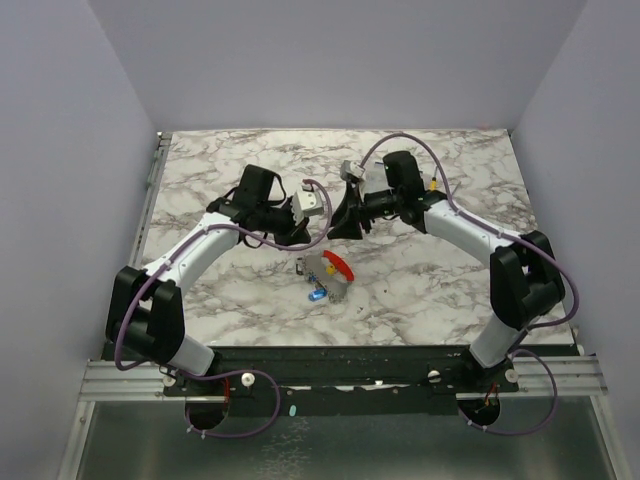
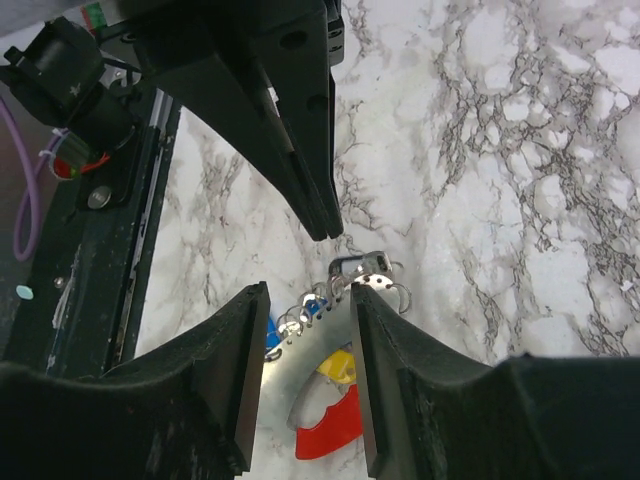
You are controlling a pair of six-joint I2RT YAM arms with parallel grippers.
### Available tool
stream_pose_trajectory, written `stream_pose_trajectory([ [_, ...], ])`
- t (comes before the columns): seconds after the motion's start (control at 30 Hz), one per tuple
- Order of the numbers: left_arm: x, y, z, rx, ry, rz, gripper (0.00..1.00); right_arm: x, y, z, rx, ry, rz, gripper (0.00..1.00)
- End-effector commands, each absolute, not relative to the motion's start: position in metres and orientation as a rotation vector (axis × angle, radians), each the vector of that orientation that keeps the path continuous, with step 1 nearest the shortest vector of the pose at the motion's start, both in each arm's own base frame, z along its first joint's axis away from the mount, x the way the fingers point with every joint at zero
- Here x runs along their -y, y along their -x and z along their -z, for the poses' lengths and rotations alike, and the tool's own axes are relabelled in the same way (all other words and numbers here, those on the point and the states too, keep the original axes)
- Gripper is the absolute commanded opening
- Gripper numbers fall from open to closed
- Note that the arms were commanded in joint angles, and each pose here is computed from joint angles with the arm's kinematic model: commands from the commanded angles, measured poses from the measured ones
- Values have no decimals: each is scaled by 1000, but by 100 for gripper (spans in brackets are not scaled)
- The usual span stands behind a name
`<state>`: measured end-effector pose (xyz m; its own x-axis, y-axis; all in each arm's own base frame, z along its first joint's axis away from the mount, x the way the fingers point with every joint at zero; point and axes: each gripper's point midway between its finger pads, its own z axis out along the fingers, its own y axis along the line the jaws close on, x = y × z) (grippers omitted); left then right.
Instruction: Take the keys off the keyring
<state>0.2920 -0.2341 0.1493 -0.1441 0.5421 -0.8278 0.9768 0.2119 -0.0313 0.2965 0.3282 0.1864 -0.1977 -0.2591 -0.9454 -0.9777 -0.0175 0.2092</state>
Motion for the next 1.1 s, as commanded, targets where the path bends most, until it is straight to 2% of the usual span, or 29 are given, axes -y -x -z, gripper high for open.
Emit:
stream_pose_trajectory([
  [0.0, 236, -292, -156, -1768, -1465, 767, 0, -335, -290, -180, -1569, 1359, -1304, 46],
  [0.2, 227, -295, -151, -1802, -1407, 815, 0, -336, -297, -150, -1621, 1398, -1284, 43],
  [0.23, 225, -296, -153, -1795, -1363, 866, 6, -336, -297, -147, -1628, 1399, -1278, 43],
  [0.33, 199, -309, -157, -1835, -1112, 992, 34, -337, -303, -135, -1672, 1407, -1229, 44],
  [0.4, 187, -314, -152, -1859, -1033, 964, 41, -340, -309, -124, -1711, 1431, -1169, 44],
  [0.8, 89, -393, -169, -1943, -333, 581, 52, -398, -314, -77, -2120, 1406, -913, 43],
  [0.87, 78, -400, -174, -1945, -254, 540, 58, -402, -314, -67, -2181, 1427, -858, 41],
  [1.07, 75, -400, -175, -1939, -212, 536, 60, -405, -321, -43, -2280, 1467, -740, 37],
])
